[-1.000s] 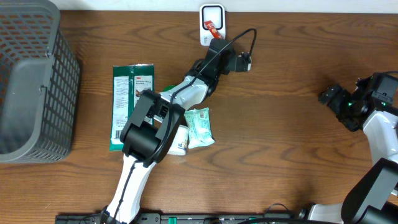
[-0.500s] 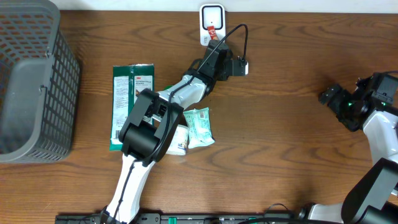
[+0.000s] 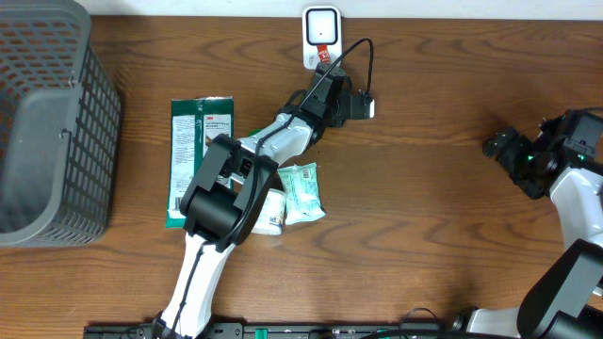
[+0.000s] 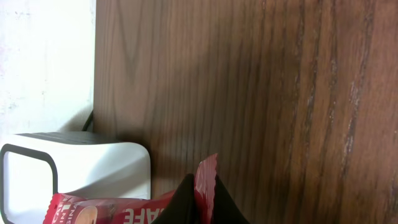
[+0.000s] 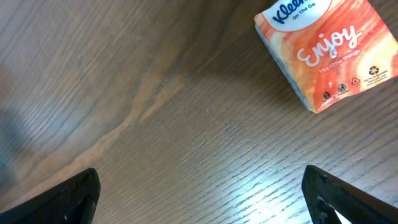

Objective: Scan the item barcode
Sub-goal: 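Hold the packet against the scanner window, adjusting its angle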

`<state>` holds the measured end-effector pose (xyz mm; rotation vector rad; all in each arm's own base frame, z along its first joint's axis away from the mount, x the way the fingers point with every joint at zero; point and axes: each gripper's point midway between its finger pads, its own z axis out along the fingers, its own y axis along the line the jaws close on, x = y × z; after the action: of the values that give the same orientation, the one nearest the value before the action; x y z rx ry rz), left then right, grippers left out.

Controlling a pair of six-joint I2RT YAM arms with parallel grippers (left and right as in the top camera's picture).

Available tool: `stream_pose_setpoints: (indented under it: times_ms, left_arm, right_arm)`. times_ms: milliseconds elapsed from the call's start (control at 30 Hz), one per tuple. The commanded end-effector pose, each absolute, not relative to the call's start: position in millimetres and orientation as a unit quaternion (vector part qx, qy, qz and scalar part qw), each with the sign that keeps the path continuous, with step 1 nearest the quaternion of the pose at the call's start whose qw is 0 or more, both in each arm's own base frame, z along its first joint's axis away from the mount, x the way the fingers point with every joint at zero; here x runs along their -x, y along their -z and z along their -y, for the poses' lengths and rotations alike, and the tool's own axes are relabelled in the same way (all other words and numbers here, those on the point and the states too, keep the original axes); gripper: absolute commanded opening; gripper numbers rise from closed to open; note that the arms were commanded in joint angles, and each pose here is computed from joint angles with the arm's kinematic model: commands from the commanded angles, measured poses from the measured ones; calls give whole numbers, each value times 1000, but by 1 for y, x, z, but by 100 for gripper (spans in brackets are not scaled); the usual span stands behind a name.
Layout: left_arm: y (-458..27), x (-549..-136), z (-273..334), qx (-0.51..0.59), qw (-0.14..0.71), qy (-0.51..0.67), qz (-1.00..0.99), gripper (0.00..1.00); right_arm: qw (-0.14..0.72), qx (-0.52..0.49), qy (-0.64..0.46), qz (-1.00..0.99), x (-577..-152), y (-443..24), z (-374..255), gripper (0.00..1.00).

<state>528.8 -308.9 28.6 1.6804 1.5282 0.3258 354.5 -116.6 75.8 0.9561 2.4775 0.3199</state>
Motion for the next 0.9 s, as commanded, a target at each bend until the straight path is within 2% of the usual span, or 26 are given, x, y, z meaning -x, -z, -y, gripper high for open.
stream_pose_setpoints:
  times_ms: [0, 400, 867]
  left_arm:
    - [-26, -533, 304, -662, 412, -123, -614, 7]
    - [-44, -555, 290, -636, 447, -144, -612, 7]
    - [-126, -560, 290, -611, 502, -163, -590, 7]
  right_arm:
    - [241, -343, -111, -901, -356, -82, 120, 99]
    - [241, -343, -111, -901, -356, -82, 120, 99]
    - [241, -343, -111, -901, -356, -82, 120, 99]
